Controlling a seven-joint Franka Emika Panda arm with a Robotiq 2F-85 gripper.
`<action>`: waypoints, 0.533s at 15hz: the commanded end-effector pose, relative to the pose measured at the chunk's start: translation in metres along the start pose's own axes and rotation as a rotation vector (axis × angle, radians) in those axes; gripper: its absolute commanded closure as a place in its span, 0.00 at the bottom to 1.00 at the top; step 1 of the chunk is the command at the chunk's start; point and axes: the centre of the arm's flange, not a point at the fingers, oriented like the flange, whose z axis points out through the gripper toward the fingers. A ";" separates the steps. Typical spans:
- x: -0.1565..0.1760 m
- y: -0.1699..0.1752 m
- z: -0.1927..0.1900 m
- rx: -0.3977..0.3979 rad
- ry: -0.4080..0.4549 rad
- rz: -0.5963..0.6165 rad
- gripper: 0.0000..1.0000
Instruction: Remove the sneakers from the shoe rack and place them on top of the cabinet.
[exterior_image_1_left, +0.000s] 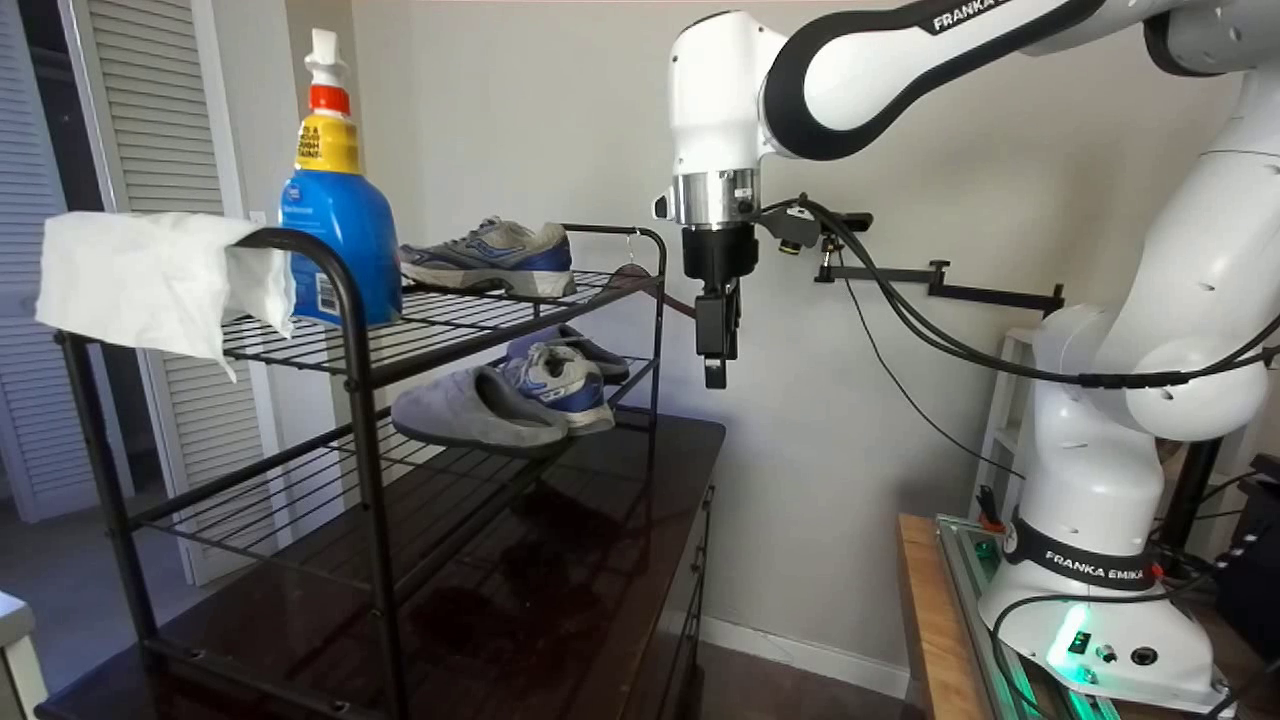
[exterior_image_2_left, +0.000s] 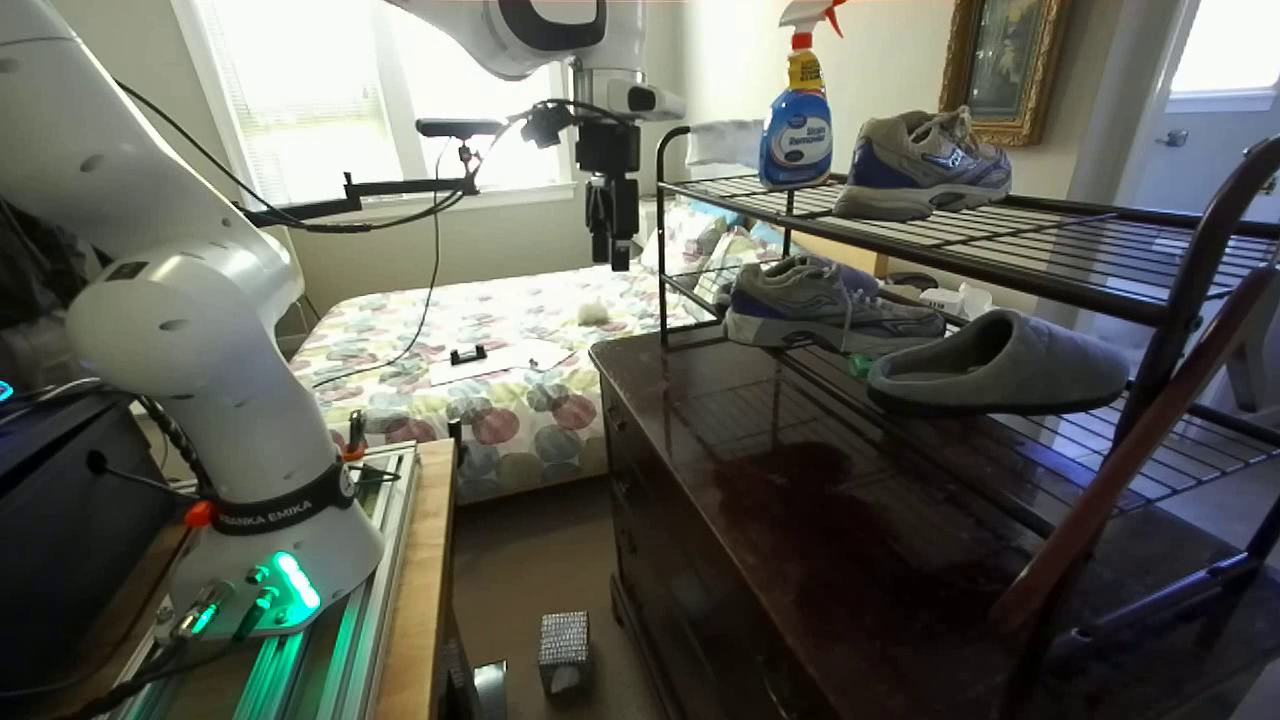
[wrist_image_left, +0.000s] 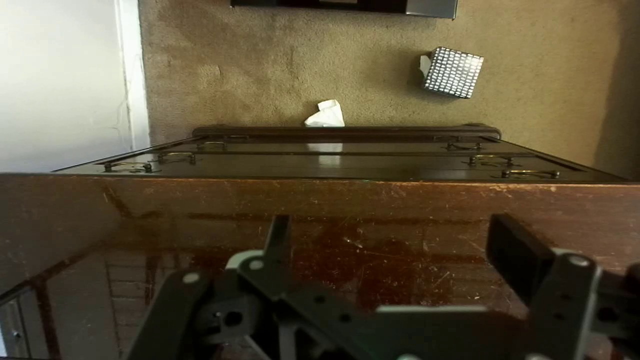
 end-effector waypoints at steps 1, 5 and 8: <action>0.000 0.000 0.000 0.000 0.000 0.000 0.00; 0.011 0.010 -0.018 0.047 0.086 0.001 0.00; 0.022 0.040 -0.053 0.060 0.266 0.000 0.00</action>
